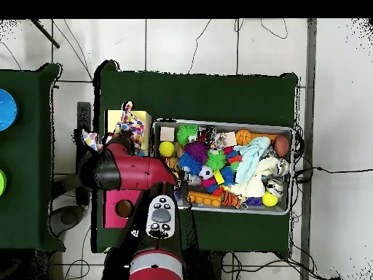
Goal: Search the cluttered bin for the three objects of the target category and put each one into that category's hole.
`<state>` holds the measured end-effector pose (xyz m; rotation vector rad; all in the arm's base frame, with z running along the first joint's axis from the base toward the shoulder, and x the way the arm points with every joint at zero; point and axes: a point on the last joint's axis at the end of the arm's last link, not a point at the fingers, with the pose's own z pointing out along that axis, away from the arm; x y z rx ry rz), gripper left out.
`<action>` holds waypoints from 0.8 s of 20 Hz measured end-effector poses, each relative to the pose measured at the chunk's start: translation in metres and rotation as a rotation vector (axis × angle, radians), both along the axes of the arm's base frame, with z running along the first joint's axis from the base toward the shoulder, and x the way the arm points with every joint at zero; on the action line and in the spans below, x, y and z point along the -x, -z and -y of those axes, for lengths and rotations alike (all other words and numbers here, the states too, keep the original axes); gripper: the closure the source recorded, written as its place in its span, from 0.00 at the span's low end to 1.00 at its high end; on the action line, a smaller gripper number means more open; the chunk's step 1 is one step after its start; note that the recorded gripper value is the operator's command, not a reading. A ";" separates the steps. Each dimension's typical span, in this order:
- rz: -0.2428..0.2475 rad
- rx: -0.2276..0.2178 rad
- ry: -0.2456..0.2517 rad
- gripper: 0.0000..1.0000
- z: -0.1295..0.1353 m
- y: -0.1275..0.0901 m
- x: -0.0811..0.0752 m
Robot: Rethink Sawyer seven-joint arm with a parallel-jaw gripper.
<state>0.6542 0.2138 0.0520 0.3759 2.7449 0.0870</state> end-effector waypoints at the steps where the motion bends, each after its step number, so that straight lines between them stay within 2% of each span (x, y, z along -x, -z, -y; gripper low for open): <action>1: 0.000 -0.001 0.000 1.00 0.000 0.000 0.000; 16: 0.046 -0.001 0.009 1.00 0.004 0.012 -0.004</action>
